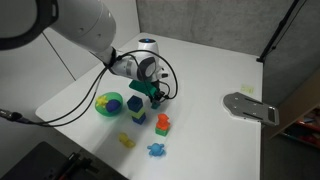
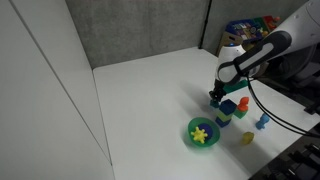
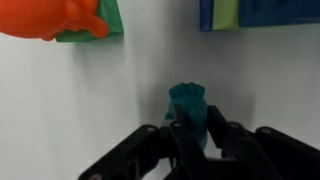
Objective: Remove the toy from on top of the blue block and put it on the table
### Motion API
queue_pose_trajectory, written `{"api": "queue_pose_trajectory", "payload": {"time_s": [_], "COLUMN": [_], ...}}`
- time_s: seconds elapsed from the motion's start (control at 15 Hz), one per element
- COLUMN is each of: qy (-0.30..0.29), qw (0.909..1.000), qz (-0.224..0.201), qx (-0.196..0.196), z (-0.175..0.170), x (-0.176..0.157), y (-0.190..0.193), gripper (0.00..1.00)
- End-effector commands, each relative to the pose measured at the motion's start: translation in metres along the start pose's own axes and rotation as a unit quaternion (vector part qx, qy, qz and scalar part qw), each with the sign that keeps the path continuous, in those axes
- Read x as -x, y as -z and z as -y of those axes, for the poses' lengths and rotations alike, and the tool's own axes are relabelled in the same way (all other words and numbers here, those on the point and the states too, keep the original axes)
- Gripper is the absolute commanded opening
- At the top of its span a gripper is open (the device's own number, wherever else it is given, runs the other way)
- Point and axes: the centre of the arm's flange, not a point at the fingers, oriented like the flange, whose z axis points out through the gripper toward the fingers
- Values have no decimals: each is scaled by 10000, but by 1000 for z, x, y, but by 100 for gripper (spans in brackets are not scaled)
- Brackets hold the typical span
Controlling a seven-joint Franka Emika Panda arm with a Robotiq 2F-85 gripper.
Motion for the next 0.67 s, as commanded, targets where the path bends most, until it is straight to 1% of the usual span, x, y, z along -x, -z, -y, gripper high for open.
{"api": "queue_pose_trajectory", "payload": {"time_s": [0.0,0.13,0.33,0.6], "qy": [-111,-113,-130,-110], "qw": [9999,9999,9998,9999], "qz": [10,-75,-134,-36], "qx": [-63,-64,-33,11], "z": [-3,-6,-11,-16], "x": [-6,-4,-2,7], "y": [22,39,74,131], "gripper": [62,77,99,100]}}
